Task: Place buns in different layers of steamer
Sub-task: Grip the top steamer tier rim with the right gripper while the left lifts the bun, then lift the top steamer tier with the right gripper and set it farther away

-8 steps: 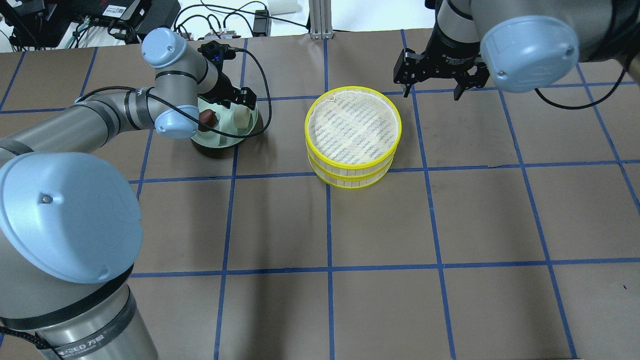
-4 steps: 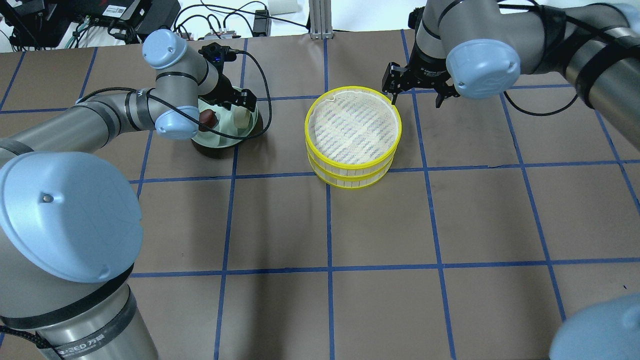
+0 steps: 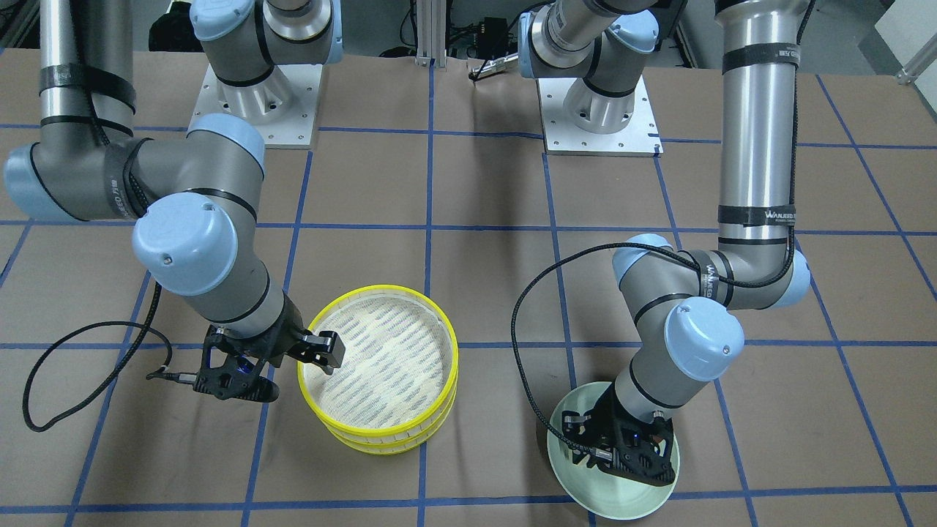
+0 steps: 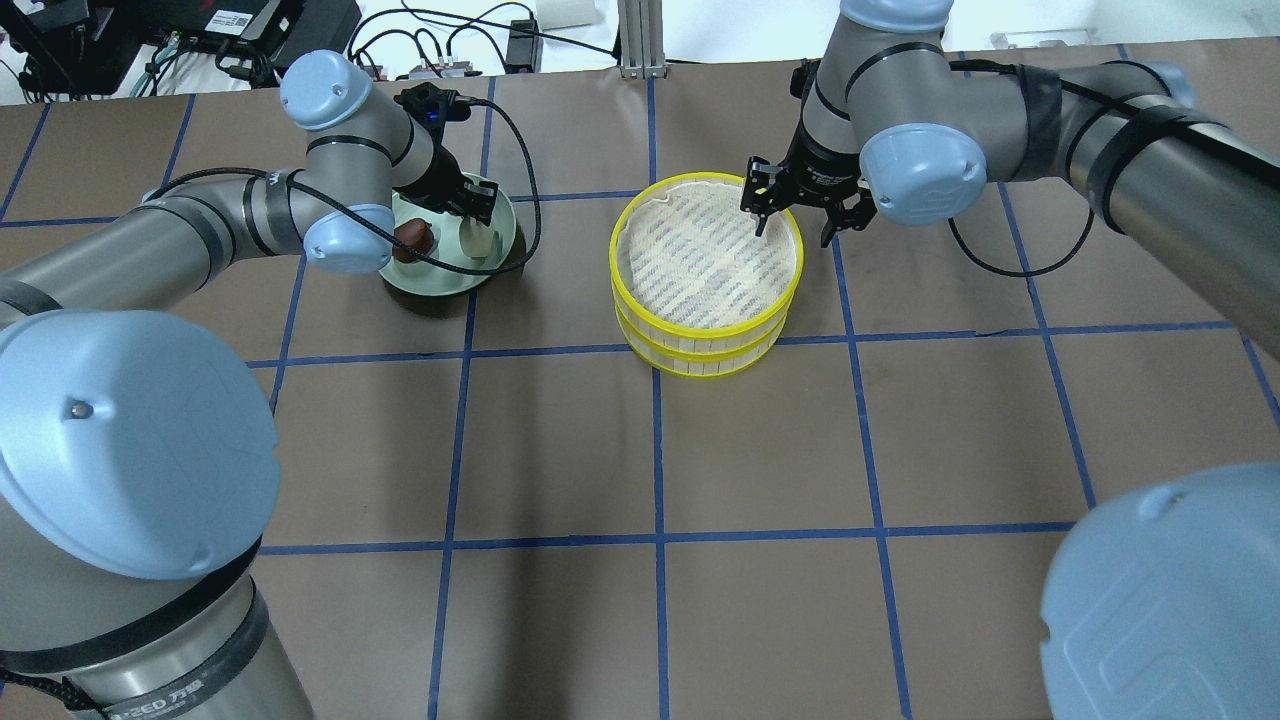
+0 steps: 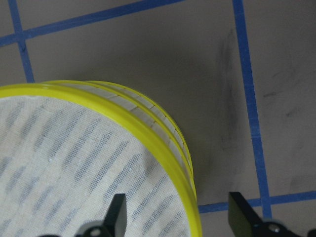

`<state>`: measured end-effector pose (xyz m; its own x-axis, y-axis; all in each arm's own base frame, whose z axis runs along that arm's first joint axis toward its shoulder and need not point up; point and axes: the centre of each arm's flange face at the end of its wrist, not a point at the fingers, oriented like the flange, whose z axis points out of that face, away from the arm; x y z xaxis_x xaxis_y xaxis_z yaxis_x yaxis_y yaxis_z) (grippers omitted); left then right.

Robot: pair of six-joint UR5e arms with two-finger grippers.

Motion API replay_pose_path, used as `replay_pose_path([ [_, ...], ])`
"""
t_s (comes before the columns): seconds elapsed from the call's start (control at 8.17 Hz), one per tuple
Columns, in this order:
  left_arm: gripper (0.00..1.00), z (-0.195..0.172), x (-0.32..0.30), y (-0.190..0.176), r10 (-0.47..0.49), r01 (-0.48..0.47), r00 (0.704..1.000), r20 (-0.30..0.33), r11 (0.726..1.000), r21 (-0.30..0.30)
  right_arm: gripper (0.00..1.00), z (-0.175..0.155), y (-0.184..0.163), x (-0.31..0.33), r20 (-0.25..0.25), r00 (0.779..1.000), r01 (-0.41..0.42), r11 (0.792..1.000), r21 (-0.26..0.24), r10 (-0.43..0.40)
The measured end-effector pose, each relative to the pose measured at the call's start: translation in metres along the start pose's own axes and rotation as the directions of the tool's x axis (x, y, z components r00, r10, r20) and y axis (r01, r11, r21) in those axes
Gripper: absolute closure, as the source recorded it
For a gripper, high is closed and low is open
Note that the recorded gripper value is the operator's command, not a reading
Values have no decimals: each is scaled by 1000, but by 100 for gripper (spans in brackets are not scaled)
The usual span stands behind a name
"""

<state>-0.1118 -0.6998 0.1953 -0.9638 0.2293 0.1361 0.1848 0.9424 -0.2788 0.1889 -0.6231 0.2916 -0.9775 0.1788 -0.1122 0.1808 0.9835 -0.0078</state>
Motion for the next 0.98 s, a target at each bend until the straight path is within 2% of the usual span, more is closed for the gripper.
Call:
replay_pose_path([
  [0.12,100,-7,0,-1,-2,2,1000,13,1000,-5,63,9,2,2,-7,1000,-2,1000,-16,2],
  [0.24,100,-17,1,-1,-8,8,1000,22,1000,-8,80,14,3,3,-10,1000,-4,1000,-24,4],
  [0.37,100,-29,3,-2,-19,20,999,27,1000,-16,89,16,5,3,-9,1000,-4,1000,-29,4],
  [0.61,100,-68,7,-5,-74,77,996,54,996,-51,99,18,5,4,-14,1000,3,999,-32,-4],
  [0.98,100,-125,20,-1,-130,135,989,68,988,-72,100,11,7,6,-40,999,25,999,-43,-27],
])
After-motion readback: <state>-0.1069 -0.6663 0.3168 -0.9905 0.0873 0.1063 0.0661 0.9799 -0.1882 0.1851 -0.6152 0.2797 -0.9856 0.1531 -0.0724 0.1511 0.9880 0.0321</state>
